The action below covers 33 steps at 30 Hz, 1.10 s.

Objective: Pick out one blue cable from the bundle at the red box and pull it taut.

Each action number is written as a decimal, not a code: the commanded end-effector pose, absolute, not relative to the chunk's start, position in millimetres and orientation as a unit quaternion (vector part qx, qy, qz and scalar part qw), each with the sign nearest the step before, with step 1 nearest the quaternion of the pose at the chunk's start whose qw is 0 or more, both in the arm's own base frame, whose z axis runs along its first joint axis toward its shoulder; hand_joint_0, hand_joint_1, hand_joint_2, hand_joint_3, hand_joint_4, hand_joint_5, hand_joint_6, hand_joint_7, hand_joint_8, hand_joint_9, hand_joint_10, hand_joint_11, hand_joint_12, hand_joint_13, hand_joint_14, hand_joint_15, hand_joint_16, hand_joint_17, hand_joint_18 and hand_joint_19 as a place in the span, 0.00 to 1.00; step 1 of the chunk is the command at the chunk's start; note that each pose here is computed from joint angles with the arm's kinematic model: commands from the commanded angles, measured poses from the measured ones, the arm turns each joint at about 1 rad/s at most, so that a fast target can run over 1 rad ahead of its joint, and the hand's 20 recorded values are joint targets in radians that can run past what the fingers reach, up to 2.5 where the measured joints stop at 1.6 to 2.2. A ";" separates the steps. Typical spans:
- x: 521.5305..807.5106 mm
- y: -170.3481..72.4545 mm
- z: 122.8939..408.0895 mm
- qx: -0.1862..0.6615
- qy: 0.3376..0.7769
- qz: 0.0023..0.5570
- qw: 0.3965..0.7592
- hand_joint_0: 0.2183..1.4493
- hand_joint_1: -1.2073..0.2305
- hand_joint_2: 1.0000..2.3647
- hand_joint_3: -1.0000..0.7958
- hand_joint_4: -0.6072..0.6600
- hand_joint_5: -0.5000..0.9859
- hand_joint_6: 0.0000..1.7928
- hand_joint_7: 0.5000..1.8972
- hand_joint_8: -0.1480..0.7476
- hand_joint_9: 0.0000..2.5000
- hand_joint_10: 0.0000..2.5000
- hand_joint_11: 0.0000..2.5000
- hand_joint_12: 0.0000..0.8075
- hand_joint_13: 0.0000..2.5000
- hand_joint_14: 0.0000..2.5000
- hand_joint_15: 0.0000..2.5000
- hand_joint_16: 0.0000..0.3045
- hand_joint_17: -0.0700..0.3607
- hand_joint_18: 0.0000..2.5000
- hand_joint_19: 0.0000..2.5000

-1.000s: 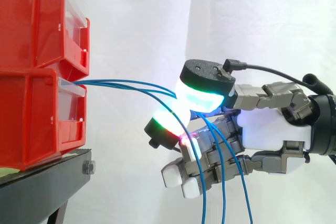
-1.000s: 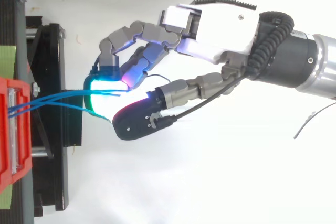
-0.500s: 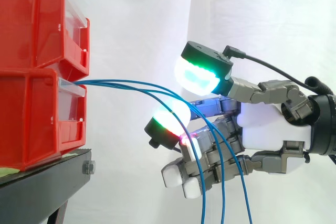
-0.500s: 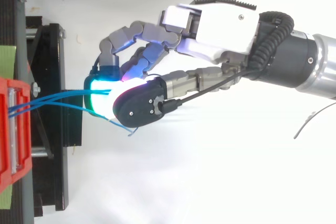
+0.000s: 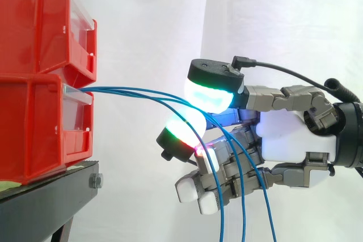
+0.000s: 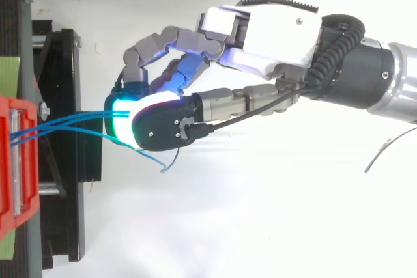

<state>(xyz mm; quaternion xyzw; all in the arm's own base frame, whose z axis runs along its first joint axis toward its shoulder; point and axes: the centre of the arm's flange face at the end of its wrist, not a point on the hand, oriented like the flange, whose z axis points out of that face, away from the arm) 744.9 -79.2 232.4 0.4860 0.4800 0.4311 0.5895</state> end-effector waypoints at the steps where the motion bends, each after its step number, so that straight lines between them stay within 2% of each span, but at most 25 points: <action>1: 744.9 -79.2 232.4 0.486 0.480 0.431 0.590 0.28 0.36 0.02 0.51 0.60 0.23 0.47 0.47 0.50 0.40 0.01 0.29 0.48 0.31 0.01 0.20 0.22 0.51 0.25 0.28; 8: 744.9 -79.2 232.4 0.485 0.481 0.430 0.590 0.31 0.31 0.02 0.47 0.59 0.22 0.48 0.44 0.48 0.38 0.01 0.30 0.46 0.30 0.01 0.19 0.21 0.50 0.24 0.28; 18: 744.9 -79.2 232.4 0.485 0.481 0.430 0.590 0.39 0.25 0.00 0.32 0.54 0.22 0.49 0.46 0.47 0.37 0.01 0.30 0.45 0.30 0.01 0.18 0.21 0.49 0.24 0.26; 23: 744.9 -79.2 232.4 0.485 0.481 0.430 0.590 0.40 0.25 0.00 0.28 0.57 0.22 0.49 0.43 0.47 0.37 0.01 0.30 0.45 0.30 0.01 0.19 0.21 0.49 0.24 0.26; 29: 744.9 -79.2 232.4 0.485 0.481 0.430 0.590 0.33 0.31 0.00 0.28 0.59 0.22 0.49 0.44 0.48 0.39 0.01 0.31 0.45 0.30 0.01 0.19 0.20 0.49 0.24 0.27; 33: 744.9 -79.2 232.4 0.485 0.481 0.430 0.590 0.28 0.41 0.00 0.28 0.59 0.23 0.48 0.44 0.49 0.41 0.01 0.30 0.46 0.31 0.01 0.19 0.21 0.49 0.25 0.27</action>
